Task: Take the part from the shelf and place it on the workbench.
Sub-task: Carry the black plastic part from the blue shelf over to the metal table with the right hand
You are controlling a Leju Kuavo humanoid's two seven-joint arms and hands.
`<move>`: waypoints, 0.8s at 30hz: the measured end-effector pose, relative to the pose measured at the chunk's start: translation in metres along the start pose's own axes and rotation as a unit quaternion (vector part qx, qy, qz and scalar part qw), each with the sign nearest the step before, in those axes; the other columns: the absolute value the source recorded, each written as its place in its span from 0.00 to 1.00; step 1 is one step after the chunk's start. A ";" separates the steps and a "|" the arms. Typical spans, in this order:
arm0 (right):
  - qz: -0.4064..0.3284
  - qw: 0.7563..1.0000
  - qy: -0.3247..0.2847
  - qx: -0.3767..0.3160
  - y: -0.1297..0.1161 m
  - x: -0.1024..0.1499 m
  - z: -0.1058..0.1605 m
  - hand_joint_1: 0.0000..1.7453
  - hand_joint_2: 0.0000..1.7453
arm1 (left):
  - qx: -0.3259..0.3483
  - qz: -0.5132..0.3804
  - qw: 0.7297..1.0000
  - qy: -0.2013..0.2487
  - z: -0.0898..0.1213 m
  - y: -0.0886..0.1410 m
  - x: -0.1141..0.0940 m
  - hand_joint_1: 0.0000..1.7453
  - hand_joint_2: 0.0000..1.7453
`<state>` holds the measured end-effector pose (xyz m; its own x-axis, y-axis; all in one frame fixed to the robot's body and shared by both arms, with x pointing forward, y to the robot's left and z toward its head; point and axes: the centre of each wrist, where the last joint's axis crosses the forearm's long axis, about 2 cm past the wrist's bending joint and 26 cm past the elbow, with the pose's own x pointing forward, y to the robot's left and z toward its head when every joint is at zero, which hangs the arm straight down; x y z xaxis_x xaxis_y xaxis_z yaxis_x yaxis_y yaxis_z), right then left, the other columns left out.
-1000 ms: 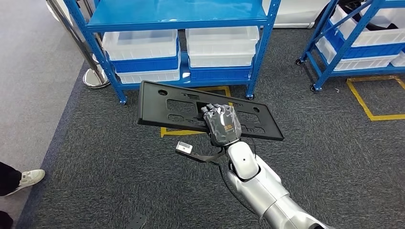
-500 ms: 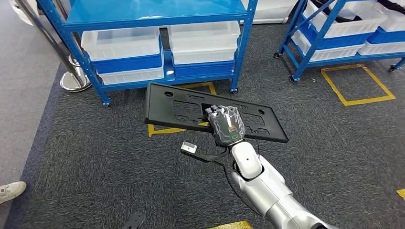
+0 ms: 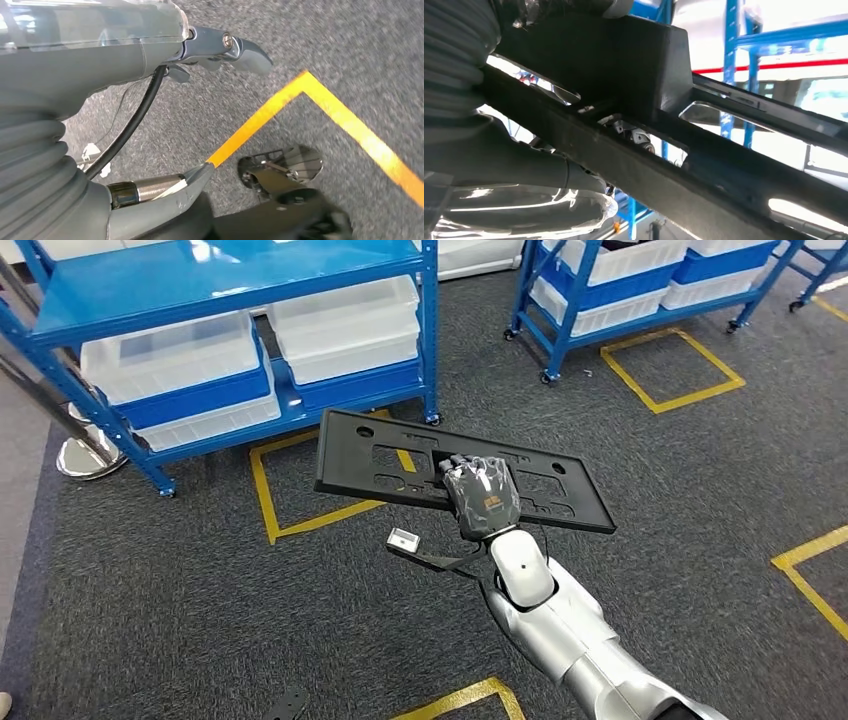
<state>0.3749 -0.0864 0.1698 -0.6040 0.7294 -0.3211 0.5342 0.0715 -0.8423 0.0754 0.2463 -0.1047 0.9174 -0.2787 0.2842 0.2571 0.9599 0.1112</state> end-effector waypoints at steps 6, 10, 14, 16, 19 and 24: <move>0.006 1.000 -0.001 0.003 0.001 -0.003 0.000 1.00 1.00 | 0.000 0.000 1.000 0.002 0.000 0.000 -0.002 0.00 1.00; 0.018 1.000 -0.002 0.000 -0.001 -0.007 -0.004 1.00 1.00 | 0.000 -0.001 1.000 0.001 0.000 0.001 -0.001 0.00 1.00; 0.033 0.999 0.002 0.001 -0.003 -0.017 -0.006 1.00 1.00 | -0.001 -0.004 1.000 0.000 0.000 0.001 -0.001 0.00 1.00; 0.040 0.999 0.003 -0.003 -0.006 -0.023 -0.011 1.00 1.00 | -0.001 -0.006 1.000 0.001 0.000 0.001 -0.002 0.00 1.00; 0.047 0.999 0.005 -0.003 -0.008 -0.029 -0.013 1.00 1.00 | -0.002 -0.007 1.000 0.003 0.000 0.001 -0.005 0.00 1.00; 0.057 0.998 0.008 -0.010 -0.012 -0.038 -0.016 1.00 1.00 | -0.004 -0.009 1.000 0.001 0.000 0.002 -0.005 0.00 1.00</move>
<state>0.4014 -0.1043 0.1990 -0.5283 0.7450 -0.4073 0.6107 0.0002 -0.7919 0.0707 0.2494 -0.1058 0.9134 -0.2958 0.2796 0.2761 0.9550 0.1083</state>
